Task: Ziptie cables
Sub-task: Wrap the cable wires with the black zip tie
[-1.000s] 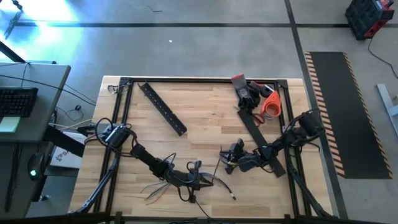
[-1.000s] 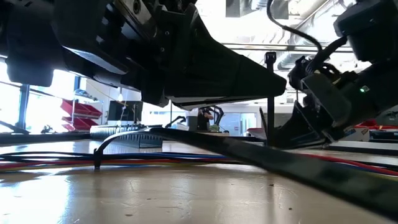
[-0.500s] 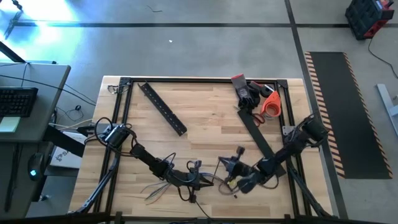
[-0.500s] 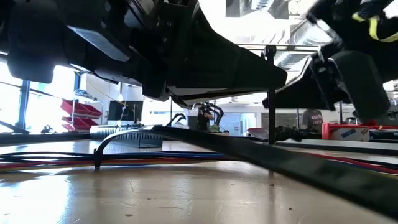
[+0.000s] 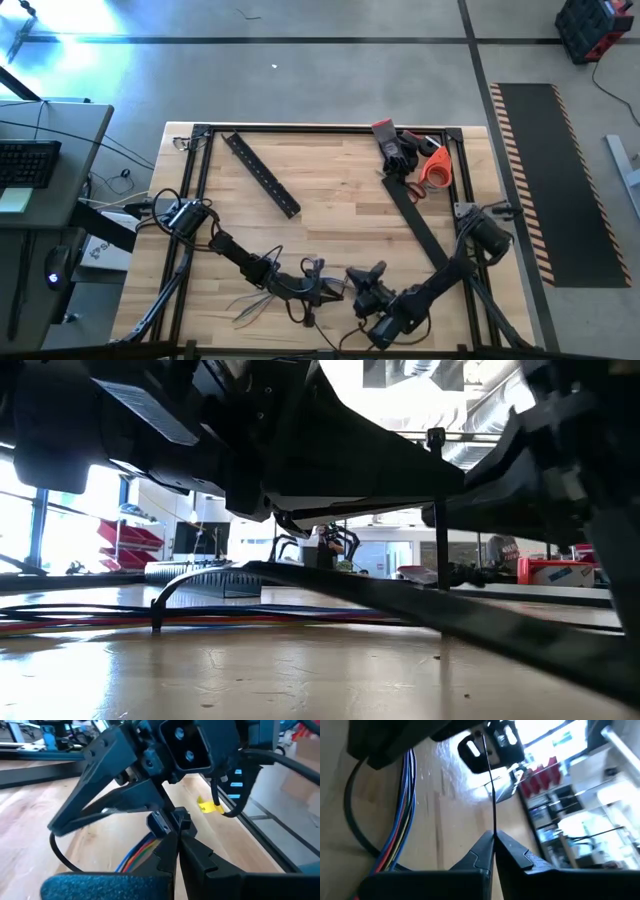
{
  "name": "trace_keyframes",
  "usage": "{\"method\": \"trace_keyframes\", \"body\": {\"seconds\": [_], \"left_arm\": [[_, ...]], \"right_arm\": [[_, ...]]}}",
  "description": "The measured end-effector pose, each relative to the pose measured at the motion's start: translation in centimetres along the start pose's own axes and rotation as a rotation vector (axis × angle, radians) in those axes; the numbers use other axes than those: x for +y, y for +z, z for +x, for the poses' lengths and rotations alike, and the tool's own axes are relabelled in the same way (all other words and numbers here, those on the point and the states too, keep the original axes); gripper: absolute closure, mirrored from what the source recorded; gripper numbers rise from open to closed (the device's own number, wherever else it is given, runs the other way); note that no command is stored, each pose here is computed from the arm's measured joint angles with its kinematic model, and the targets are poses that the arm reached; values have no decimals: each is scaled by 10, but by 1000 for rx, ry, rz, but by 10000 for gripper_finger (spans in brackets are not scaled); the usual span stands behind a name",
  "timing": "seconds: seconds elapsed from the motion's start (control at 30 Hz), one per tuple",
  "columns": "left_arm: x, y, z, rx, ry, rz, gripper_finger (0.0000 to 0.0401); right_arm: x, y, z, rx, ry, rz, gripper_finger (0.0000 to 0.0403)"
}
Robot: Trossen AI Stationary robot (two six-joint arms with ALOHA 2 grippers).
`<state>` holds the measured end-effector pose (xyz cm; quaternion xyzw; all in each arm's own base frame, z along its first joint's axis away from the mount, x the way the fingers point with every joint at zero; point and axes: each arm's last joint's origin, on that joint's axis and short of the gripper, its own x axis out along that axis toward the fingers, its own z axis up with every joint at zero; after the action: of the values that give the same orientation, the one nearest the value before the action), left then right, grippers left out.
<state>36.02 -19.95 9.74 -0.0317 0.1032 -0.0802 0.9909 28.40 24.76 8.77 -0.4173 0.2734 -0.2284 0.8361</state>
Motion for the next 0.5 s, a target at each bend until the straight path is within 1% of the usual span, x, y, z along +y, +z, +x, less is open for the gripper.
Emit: {"method": "trace_keyframes", "body": {"seconds": [0.1,0.27,0.4,0.5], "left_arm": [[-1,0,0,4,-18,0,401],[-1,0,0,10,-55,0,401],[0,0,0,10,-58,0,401],[0,0,0,11,-59,0,401]], "right_arm": [[5,3,-6,-22,-26,-32,403],[6,7,-7,-26,-21,-128,403],[6,7,-8,-28,-31,-204,403],[6,6,-8,-27,-21,-236,403]]}}
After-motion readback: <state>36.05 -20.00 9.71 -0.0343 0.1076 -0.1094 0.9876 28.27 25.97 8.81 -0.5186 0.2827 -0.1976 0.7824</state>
